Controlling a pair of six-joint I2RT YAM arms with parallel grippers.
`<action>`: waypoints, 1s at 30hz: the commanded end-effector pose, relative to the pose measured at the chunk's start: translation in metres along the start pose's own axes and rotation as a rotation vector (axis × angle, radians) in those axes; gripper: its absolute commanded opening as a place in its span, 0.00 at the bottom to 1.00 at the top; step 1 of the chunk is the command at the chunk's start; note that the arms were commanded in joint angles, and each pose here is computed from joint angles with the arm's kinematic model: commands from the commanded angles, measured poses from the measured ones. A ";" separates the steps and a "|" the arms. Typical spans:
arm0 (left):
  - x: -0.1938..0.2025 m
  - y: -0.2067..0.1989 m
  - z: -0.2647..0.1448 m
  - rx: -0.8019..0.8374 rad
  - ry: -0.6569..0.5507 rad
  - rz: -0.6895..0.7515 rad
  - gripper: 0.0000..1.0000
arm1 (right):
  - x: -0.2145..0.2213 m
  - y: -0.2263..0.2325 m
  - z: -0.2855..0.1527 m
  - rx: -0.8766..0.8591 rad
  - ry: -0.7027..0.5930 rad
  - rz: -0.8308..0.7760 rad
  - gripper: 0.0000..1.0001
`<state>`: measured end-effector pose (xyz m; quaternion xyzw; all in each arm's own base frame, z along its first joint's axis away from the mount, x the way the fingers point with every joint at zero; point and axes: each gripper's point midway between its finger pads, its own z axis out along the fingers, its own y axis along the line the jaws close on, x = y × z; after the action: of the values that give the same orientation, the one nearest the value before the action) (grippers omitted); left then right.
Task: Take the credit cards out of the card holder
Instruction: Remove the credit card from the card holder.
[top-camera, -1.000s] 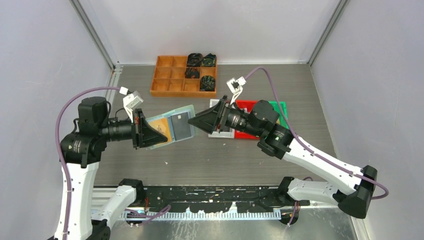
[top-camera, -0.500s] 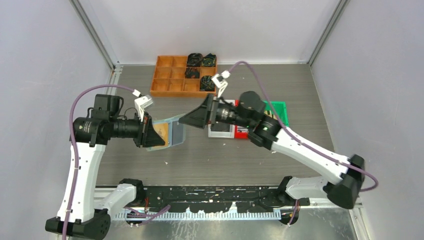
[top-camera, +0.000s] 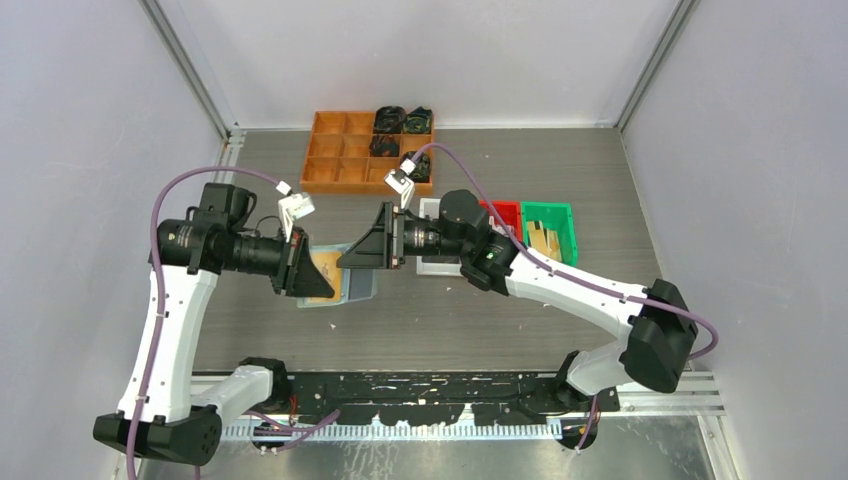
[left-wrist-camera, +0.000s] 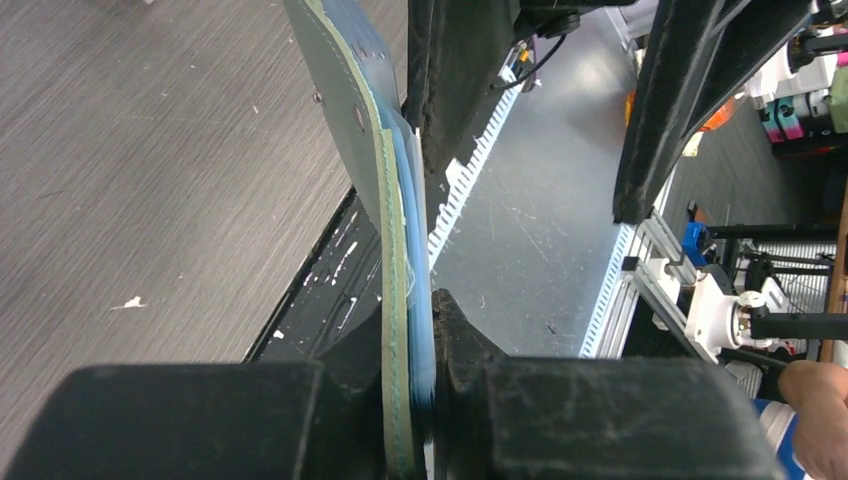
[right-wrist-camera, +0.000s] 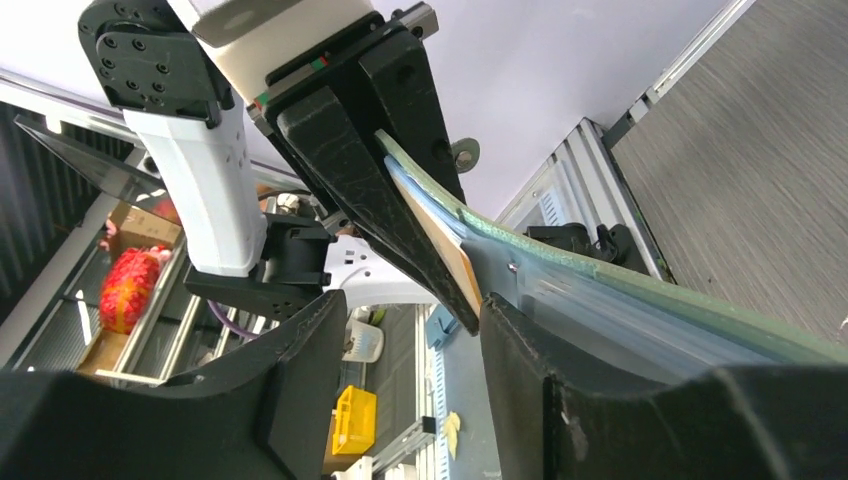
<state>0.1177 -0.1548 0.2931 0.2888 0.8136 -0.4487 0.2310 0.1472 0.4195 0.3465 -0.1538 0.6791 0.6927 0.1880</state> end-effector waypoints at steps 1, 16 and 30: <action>-0.016 -0.019 -0.003 0.088 -0.051 0.052 0.06 | -0.003 0.022 0.005 -0.097 0.008 -0.023 0.56; -0.025 -0.033 -0.008 0.135 -0.083 0.047 0.16 | 0.006 0.021 0.018 -0.130 0.034 -0.003 0.40; -0.027 -0.055 -0.014 0.239 -0.074 0.034 0.32 | -0.008 0.014 0.011 -0.152 -0.060 0.051 0.05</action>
<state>0.1185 -0.1620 0.3156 0.2792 0.8002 -0.4893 0.2056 0.1459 0.4417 0.3308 -0.1411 0.6662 0.7188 0.1404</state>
